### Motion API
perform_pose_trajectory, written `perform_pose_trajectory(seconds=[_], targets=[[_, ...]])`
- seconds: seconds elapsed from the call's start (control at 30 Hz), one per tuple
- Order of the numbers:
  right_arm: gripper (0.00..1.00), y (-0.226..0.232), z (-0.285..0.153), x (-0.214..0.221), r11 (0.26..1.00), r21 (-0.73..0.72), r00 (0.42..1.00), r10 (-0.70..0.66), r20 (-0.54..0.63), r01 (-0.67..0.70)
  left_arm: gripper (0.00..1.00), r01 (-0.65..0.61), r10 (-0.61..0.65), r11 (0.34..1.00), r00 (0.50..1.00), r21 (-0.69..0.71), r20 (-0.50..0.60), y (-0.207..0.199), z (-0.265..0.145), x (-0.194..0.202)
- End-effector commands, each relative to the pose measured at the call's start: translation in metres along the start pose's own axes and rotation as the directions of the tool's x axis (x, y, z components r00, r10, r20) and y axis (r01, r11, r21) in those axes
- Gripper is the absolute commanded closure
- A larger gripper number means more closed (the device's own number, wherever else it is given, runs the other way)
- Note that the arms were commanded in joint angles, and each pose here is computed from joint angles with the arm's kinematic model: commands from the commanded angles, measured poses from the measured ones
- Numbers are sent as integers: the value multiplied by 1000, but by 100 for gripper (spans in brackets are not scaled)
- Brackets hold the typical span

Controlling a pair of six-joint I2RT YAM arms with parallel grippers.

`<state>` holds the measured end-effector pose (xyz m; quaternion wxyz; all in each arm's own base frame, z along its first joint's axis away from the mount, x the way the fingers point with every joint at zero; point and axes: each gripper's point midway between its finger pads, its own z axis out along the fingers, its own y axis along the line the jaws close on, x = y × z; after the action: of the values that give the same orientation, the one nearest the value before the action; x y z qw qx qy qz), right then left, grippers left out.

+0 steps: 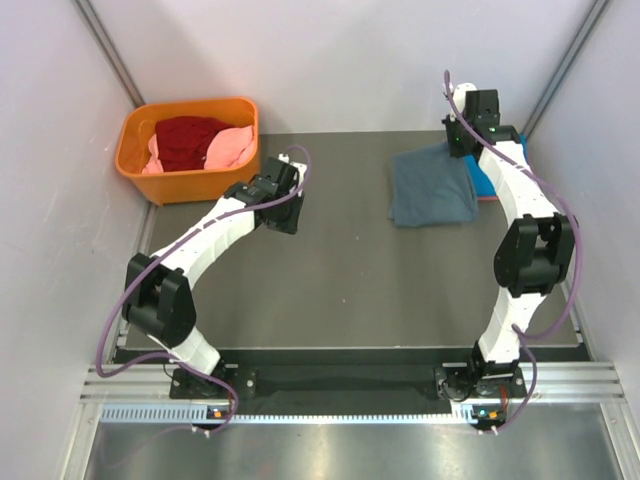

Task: Fold and stack the t-shirts
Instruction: Neatly place the folded tshirt to the corner

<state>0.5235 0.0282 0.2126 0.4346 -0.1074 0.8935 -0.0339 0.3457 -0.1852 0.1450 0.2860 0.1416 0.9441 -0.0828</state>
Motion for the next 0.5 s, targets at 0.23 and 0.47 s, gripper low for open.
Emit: perform_pose_trajectory(seconds=[0.23,0.47], targets=[[100,-60,-8,-49,977,190,994,-108,35,100,70,-20,17,999,997,39,70,-7,-6,-12],[100,-83,-22,-62,951,267,984,-173,35,158,70,-22,19,999,998,40,66,-7,-5,-11]])
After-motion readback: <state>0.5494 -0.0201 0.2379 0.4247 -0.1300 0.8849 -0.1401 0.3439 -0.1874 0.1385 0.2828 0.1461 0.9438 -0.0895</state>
